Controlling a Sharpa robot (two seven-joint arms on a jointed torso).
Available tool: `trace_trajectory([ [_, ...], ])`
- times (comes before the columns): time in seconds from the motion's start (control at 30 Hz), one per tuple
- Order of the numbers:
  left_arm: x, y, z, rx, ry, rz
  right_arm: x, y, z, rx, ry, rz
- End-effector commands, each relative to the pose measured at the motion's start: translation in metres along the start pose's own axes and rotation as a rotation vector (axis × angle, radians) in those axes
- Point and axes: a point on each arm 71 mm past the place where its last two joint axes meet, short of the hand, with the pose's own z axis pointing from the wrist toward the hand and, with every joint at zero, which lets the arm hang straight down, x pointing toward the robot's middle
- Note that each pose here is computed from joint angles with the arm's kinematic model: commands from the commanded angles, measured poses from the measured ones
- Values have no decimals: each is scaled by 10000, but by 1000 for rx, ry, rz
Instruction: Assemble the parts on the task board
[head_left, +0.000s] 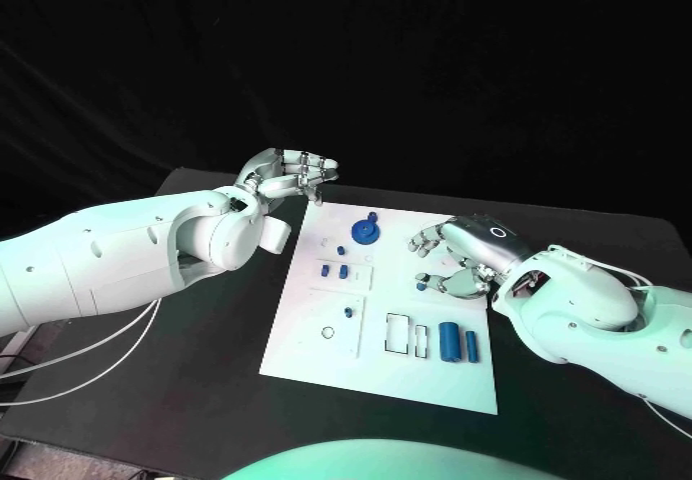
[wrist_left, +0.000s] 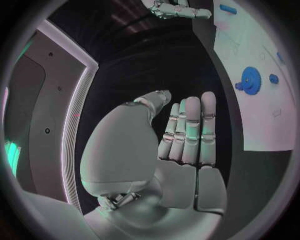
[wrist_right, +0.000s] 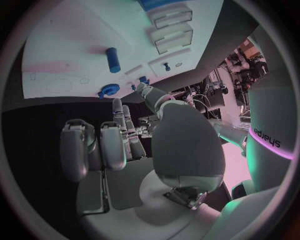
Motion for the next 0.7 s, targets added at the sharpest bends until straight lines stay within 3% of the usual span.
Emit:
trace_trajectory([
  [0.03, 22, -13, 1, 8, 19, -5, 31, -78, -17, 13, 100, -6],
  [0.33, 18, -5, -1, 7, 21, -5, 91, -201, -29, 32, 173, -43],
  [0.7, 19, -3, 0, 6, 22, -5, 246, -181, 55, 26, 215, -32],
])
